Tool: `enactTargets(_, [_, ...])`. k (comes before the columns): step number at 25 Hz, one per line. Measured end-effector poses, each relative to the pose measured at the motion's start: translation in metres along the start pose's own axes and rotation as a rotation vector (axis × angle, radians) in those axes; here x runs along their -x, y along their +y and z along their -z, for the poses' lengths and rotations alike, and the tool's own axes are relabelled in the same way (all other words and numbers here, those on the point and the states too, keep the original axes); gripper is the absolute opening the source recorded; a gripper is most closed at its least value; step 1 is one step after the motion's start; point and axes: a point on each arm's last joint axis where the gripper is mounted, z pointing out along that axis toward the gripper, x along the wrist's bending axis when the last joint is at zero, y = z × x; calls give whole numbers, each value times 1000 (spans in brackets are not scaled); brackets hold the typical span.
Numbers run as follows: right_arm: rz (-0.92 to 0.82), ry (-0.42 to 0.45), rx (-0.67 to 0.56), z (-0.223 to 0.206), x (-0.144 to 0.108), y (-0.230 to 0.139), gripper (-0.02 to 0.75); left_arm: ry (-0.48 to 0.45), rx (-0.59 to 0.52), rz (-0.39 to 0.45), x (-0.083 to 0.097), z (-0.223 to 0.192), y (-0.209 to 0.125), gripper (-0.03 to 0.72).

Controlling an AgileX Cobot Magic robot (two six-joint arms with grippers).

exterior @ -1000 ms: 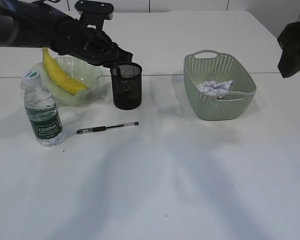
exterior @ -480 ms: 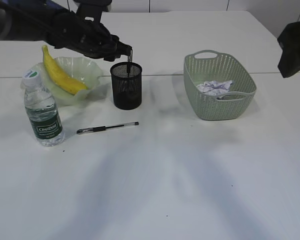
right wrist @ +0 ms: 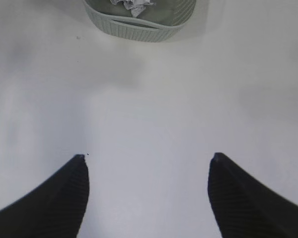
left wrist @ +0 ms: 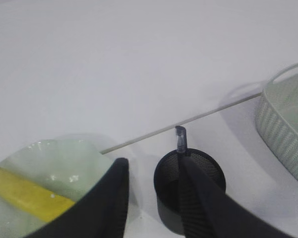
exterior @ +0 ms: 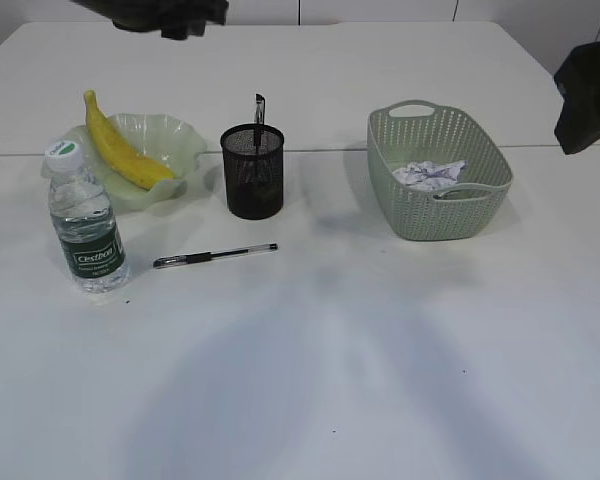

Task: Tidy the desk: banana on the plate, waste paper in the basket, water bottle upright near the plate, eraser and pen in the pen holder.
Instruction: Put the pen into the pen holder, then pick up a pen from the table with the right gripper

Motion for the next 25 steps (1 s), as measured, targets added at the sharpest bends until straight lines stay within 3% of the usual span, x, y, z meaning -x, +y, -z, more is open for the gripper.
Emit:
enactTargets(7, [-10, 27, -1, 0, -3, 0, 554, 84, -85, 15, -14, 74, 24, 238])
enactTargets(11, [-22, 59, -5, 0, -5, 0, 554, 119, -272, -42, -19, 99, 14, 238])
enactTargets(16, [-26, 68, -7, 0, -6, -1, 554, 5, -513, -79, -11, 109, -10, 238])
enactTargets(19, [-27, 70, -7, 0, -6, -1, 554, -47, -529, -71, -7, 118, -16, 238])
enactTargets(25, [-27, 72, -7, 0, -7, -1, 554, -56, -533, -98, -12, 148, -31, 238])
